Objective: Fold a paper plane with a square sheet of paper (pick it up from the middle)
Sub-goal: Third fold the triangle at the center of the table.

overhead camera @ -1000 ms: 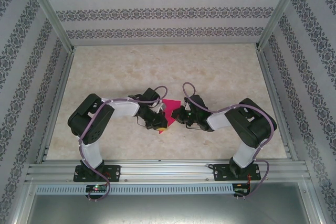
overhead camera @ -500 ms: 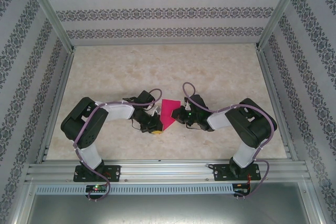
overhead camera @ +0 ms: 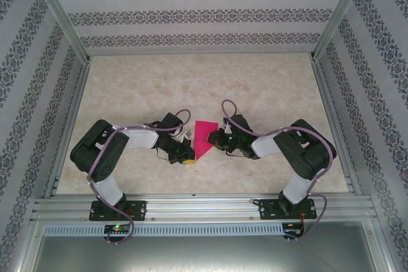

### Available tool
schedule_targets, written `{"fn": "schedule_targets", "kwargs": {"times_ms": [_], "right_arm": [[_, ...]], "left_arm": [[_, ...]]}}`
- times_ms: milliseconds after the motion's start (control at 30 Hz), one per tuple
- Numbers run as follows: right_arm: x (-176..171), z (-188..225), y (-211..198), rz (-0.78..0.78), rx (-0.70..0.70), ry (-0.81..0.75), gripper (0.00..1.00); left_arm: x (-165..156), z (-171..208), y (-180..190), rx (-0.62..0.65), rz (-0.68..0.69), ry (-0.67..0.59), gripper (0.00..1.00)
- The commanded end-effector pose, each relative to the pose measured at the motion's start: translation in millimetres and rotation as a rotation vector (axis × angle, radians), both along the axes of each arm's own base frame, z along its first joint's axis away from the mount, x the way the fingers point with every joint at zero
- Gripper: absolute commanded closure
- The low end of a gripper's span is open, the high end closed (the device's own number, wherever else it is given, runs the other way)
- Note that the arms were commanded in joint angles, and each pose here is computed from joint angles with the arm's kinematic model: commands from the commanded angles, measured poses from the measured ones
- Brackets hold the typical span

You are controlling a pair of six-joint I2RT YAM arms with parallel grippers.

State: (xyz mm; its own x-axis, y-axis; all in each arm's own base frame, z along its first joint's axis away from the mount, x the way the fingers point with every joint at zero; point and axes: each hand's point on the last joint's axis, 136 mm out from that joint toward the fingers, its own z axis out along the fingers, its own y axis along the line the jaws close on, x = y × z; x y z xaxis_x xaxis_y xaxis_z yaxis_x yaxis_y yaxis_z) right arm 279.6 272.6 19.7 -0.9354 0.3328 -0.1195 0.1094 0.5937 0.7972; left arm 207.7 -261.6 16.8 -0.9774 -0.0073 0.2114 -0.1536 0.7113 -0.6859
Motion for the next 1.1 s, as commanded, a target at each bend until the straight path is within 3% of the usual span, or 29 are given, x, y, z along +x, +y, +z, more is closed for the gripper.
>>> {"fn": "schedule_targets", "kwargs": {"times_ms": [0, 533, 767, 1067], "right_arm": [[-11, -41, -29, -0.046, -0.148, 0.100, 0.85], [-8, -28, -21, -0.030, -0.125, 0.068, 0.86], [-8, -27, -17, -0.012, -0.174, 0.062, 0.86], [-7, -13, -16, -0.001, -0.156, 0.030, 0.83]], "left_arm": [[-30, -25, 31, 0.142, 0.052, 0.147, 0.94], [-14, 20, 24, 0.069, 0.040, 0.006, 0.90], [5, 54, -7, -0.142, 0.002, -0.090, 0.85], [13, -11, 22, 0.149, 0.047, -0.023, 0.89]]}}
